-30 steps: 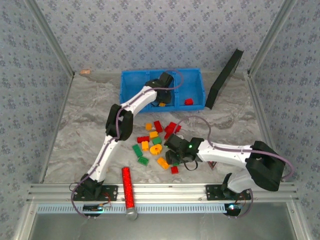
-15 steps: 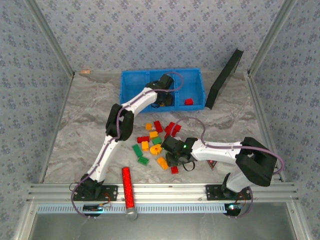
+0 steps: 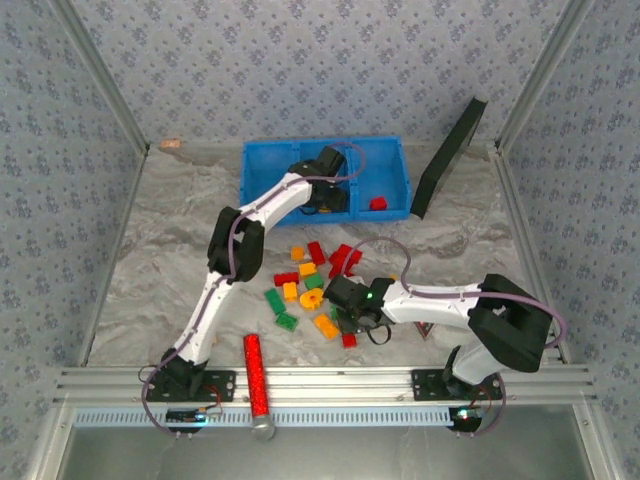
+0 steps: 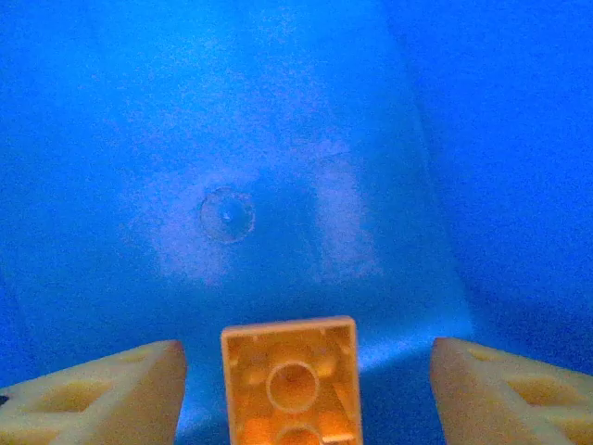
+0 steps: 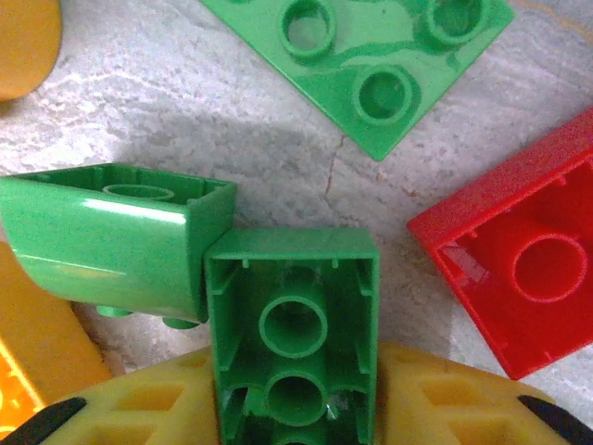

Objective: Sort the legos into containers by color
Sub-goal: Pick up the lego from the bottom-center of the table, then place the lego in the container.

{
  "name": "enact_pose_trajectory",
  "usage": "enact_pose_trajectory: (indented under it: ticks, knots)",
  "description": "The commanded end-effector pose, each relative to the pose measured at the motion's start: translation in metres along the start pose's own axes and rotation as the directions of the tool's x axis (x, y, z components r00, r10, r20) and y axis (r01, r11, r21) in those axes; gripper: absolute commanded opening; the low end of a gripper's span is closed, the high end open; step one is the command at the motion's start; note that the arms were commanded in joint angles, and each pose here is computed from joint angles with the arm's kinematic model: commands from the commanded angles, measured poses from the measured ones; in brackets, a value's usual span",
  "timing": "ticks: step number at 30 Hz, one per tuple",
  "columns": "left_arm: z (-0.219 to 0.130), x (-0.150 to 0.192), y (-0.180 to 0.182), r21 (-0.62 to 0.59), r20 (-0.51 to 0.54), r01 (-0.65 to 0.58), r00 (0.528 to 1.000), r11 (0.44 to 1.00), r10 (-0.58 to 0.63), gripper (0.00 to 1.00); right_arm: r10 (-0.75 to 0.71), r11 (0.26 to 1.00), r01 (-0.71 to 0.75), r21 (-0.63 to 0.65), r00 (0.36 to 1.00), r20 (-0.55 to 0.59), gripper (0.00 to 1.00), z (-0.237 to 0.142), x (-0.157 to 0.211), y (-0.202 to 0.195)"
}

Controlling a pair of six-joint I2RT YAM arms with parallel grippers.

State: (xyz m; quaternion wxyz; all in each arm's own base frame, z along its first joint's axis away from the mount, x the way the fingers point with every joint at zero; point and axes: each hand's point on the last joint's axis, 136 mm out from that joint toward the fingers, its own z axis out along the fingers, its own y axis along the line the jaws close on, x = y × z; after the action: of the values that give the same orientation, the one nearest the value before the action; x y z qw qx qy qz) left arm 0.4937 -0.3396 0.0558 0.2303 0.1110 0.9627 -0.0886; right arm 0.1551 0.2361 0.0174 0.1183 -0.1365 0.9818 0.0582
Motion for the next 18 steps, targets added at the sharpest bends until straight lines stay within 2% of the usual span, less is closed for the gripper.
enact_pose_trajectory:
  ticks: [1,7,13,18]
  knots:
    - [-0.061,-0.023,-0.023,0.077,0.077,-0.051,0.996,0.996,0.045,0.72,-0.001,0.999,0.002,0.043,0.999,-0.034,0.38,0.013,0.012,-0.009]
    - [-0.110,-0.035,-0.026,0.100,0.136,-0.078,0.989,0.992,0.064,0.75,0.000,1.000,0.001,0.018,1.000,-0.025,0.31,-0.002,0.010,-0.006]
    - [-0.163,-0.043,-0.023,0.120,0.203,-0.100,0.976,0.988,0.074,0.81,-0.011,1.000,0.011,0.003,1.000,-0.006,0.29,-0.044,0.001,-0.007]
    - [-0.200,-0.042,-0.021,0.190,0.244,-0.097,0.969,0.977,0.049,0.83,-0.026,0.999,0.028,-0.035,0.999,0.042,0.29,-0.080,-0.028,-0.001]
